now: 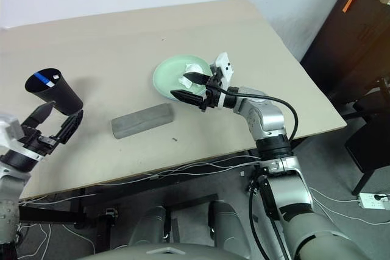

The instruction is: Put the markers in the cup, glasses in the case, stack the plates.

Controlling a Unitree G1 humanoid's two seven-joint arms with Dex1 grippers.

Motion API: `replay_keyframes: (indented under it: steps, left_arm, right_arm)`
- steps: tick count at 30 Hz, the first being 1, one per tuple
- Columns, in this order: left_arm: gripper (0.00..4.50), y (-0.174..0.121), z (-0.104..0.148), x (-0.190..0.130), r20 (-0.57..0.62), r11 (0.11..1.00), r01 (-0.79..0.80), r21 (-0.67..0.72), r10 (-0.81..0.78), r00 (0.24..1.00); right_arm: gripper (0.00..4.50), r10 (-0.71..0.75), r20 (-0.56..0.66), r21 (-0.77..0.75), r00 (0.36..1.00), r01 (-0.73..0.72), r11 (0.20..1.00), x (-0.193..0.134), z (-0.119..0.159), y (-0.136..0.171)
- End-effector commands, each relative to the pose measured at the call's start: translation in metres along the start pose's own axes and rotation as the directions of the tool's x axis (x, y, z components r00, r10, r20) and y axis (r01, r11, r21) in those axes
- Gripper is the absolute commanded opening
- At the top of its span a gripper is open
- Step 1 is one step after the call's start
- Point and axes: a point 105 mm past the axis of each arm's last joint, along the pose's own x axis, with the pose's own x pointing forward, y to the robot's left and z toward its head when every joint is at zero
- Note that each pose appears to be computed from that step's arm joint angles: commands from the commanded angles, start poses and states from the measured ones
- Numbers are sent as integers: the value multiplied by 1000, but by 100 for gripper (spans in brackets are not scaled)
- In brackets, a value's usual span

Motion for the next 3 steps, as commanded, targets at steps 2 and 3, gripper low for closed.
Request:
replay_keyframes:
  steps: [2,3]
  left_arm:
    - [449,0,1,1,28,1000,-10,27,9,1000]
    - [449,-1,0,3,28,1000,-7,29,7,1000]
  right_arm:
    - [450,-8,54,-81,999,13,997,7,23,-3]
    - [450,-18,59,-90,998,24,996,7,26,-5]
